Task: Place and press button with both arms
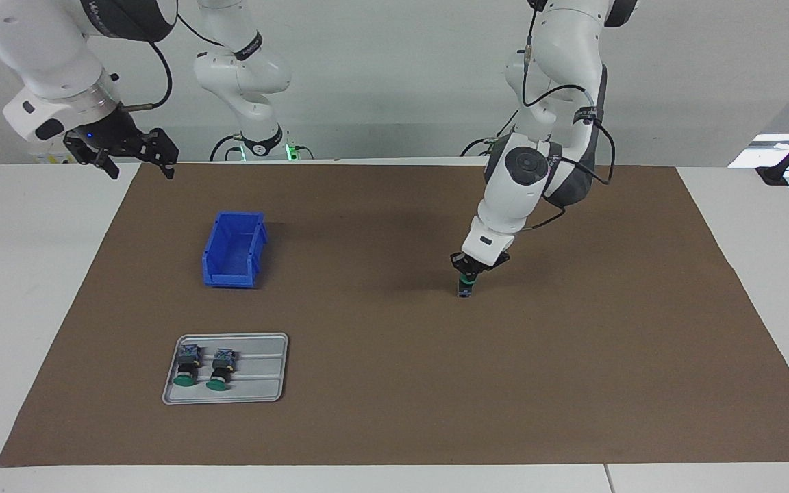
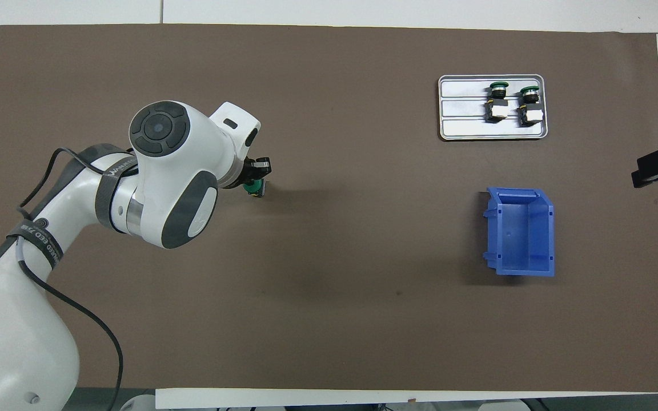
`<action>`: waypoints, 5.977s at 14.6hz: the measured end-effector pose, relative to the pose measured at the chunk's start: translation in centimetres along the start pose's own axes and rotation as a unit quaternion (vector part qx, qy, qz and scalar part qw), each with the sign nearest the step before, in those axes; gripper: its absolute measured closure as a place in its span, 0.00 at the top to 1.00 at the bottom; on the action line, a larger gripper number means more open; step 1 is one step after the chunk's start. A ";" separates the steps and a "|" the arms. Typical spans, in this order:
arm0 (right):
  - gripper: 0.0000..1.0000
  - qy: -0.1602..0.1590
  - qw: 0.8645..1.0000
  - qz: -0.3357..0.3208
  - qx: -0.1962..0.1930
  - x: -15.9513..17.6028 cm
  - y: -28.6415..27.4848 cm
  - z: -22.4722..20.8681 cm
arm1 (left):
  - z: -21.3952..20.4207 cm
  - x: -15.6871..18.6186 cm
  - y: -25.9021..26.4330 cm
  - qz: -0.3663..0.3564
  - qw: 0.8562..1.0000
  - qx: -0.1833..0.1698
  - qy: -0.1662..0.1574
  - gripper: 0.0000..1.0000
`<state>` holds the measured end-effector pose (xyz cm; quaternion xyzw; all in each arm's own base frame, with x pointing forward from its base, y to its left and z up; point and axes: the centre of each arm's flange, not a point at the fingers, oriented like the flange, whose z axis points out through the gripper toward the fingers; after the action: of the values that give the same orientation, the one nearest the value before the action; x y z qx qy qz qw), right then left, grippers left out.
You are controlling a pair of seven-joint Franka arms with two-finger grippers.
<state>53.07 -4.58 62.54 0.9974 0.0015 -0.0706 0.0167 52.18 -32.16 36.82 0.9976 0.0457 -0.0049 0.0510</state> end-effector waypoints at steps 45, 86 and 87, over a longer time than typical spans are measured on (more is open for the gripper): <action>0.98 0.136 0.988 0.028 0.064 7.7 -58.4 27.6 | -28.1 0.8 -25.0 -0.007 0.995 0.064 -0.079 1.00; 0.35 0.004 0.995 -0.077 0.069 -0.4 -4.1 21.8 | -28.6 1.2 -25.9 0.032 0.994 0.085 -0.053 1.00; 0.35 0.007 0.995 -0.073 0.068 -0.5 -4.3 22.5 | -28.6 1.3 -25.9 0.032 0.994 0.085 -0.053 1.00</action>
<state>49.41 -1.05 40.19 0.9939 0.0693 -0.0649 -0.0568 51.21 -3.50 62.65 0.9977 0.0103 -0.0598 -0.0310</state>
